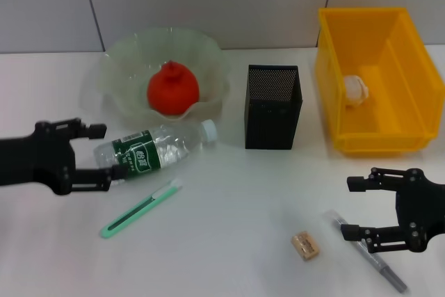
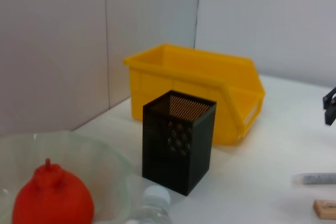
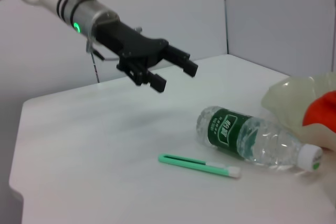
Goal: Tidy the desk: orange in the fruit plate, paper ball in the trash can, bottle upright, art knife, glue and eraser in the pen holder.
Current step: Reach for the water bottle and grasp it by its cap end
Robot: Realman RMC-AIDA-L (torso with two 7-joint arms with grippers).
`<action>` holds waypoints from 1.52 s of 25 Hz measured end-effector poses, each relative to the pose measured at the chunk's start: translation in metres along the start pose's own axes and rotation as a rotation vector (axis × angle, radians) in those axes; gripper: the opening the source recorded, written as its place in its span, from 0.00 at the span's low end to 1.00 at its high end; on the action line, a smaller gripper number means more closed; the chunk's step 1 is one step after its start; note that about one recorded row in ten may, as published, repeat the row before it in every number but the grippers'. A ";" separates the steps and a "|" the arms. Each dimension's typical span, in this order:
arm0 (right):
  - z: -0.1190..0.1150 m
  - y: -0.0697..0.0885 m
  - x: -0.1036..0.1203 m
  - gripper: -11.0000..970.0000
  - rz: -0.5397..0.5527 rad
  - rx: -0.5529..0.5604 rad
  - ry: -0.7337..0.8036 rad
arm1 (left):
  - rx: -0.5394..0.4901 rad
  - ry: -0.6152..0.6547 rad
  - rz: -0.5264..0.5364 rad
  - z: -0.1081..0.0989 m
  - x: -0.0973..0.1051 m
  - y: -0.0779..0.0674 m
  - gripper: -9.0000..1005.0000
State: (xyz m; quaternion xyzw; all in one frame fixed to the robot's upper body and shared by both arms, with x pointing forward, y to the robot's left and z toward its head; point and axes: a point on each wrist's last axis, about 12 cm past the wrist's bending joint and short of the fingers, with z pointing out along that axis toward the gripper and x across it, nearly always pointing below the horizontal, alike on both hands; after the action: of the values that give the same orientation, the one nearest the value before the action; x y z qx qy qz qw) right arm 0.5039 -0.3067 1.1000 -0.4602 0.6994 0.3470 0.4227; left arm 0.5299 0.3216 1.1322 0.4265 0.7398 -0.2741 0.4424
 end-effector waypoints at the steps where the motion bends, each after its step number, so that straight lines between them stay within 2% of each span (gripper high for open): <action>1: -0.001 0.000 0.000 0.85 0.002 0.003 0.002 | 0.004 0.021 0.005 0.002 -0.007 0.002 0.77; 4: -0.005 0.001 0.001 0.85 0.002 0.017 0.008 | 0.012 0.094 0.031 0.009 -0.028 0.007 0.77; 7: -0.007 0.001 0.002 0.85 0.004 0.025 0.009 | 0.014 0.141 0.056 0.015 -0.039 0.009 0.77; 9: -0.012 0.001 0.003 0.85 0.011 0.047 0.000 | 0.031 0.218 0.095 0.032 -0.056 0.008 0.77; 11: -0.013 0.000 0.003 0.85 0.013 0.054 -0.003 | 0.035 0.237 0.106 0.037 -0.059 0.008 0.77; 14: -0.015 0.000 0.004 0.85 0.015 0.062 -0.004 | 0.031 0.342 0.198 0.062 -0.079 -0.001 0.77; 15: -0.015 0.000 0.004 0.85 0.015 0.062 -0.004 | 0.031 0.342 0.198 0.062 -0.079 -0.001 0.77; 19: -0.015 0.000 0.004 0.85 0.017 0.065 -0.005 | 0.027 0.377 0.265 0.084 -0.094 -0.014 0.77; 23: -0.016 0.000 0.004 0.85 0.018 0.068 -0.008 | 0.012 0.417 0.304 0.108 -0.101 -0.027 0.76; 27: -0.016 0.000 0.004 0.85 0.017 0.066 -0.009 | -0.034 0.447 0.359 0.136 -0.099 -0.040 0.76; 29: -0.016 0.000 0.003 0.85 0.018 0.062 -0.010 | -0.060 0.434 0.364 0.148 -0.099 -0.042 0.76; 38: -0.014 0.000 0.004 0.85 0.022 0.057 -0.014 | -0.104 0.431 0.358 0.176 -0.087 -0.037 0.76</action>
State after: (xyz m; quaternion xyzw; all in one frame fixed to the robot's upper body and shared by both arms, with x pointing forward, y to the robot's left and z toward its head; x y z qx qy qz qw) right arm 0.4991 -0.3197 1.1023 -0.4378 0.7109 0.3349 0.4368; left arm 0.5926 0.1318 1.1301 0.5754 0.7428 -0.0563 0.3375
